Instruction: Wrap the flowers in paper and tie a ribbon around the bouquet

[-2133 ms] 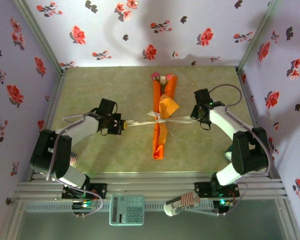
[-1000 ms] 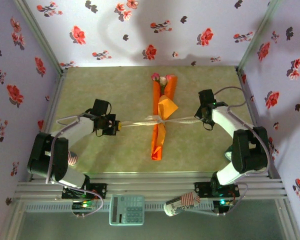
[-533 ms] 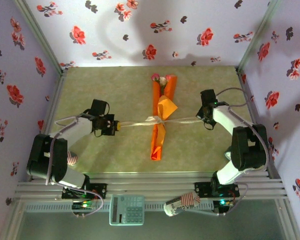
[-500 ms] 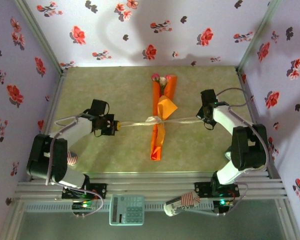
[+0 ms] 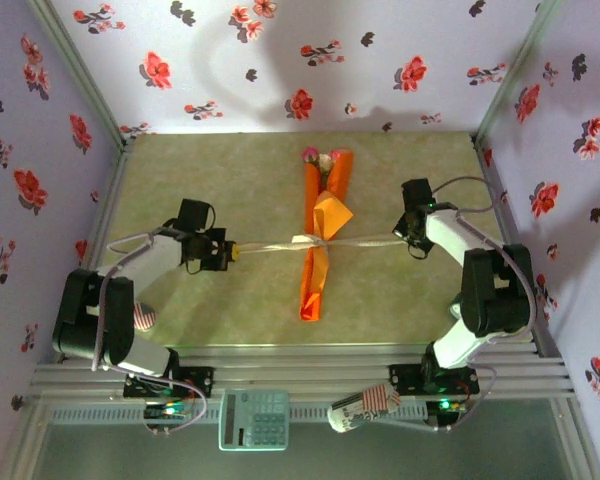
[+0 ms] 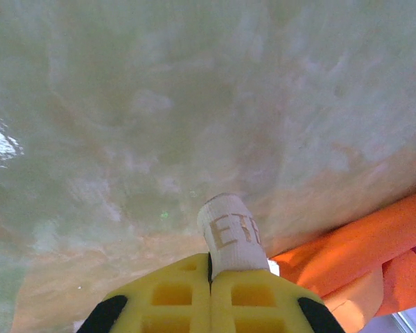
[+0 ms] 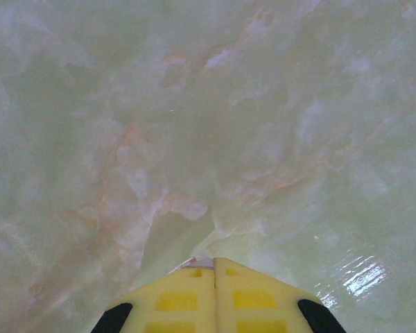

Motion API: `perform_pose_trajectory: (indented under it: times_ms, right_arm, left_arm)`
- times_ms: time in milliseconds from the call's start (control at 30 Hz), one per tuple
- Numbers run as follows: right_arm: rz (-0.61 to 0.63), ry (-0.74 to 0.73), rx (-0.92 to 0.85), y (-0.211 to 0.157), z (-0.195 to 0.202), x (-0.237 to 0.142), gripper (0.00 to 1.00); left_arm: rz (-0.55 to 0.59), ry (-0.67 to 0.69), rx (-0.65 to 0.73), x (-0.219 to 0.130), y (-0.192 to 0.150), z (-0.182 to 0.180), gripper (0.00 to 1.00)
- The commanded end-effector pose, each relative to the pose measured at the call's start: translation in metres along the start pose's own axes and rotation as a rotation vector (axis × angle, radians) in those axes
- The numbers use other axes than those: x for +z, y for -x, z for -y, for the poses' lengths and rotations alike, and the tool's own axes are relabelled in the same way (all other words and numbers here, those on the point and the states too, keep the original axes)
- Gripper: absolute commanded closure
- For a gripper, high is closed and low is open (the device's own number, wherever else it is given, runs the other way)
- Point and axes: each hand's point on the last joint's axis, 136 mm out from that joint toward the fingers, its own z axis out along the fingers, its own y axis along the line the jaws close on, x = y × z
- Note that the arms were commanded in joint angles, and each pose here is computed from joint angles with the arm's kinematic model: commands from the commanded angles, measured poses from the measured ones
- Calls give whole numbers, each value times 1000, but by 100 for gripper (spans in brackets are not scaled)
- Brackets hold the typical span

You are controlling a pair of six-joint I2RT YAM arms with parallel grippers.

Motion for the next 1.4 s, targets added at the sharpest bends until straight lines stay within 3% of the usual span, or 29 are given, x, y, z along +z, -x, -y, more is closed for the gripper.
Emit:
perform_pose_trajectory:
  times_ms: [0, 1367]
  right_arm:
    - [79, -68, 60, 25, 17, 0, 100]
    - [103, -117, 105, 40, 36, 2, 100]
  left_arm:
    - [78, 35, -22, -7, 24, -15, 100]
    - [105, 40, -81, -14, 47, -31, 100]
